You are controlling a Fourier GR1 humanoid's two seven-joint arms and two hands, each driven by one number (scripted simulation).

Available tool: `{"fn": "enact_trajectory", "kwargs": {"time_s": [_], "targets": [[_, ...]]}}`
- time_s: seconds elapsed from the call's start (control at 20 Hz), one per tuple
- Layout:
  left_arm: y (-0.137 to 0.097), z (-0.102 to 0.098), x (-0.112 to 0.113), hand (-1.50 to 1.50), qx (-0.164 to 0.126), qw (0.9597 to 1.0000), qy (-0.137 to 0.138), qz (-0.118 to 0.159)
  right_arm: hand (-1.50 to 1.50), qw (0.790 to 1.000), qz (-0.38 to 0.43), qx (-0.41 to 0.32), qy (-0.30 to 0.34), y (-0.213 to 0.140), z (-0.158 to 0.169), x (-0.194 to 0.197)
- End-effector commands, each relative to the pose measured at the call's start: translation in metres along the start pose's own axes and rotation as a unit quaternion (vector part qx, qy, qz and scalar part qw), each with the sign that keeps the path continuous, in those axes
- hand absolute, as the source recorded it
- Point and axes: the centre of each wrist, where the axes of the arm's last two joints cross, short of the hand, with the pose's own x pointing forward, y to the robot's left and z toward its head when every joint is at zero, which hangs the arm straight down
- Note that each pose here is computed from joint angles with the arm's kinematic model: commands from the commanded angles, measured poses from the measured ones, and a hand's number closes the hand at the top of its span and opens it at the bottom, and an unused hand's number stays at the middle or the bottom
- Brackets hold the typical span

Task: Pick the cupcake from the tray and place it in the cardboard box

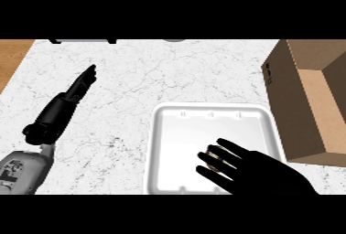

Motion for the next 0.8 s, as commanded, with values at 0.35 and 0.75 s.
{"fn": "enact_trajectory", "kwargs": {"time_s": [0.35,0.75], "targets": [[-0.017,0.017,-0.004,0.0,-0.002,1.0,-0.002,-0.001,-1.5,0.999,0.023,-0.006,0.031,0.011,-0.022,-0.003],[-0.004,0.003,0.004,0.0,-0.002,0.9999,-0.009,-0.005,-1.5,0.997,0.046,0.0,0.055,0.041,-0.045,0.004]]}}
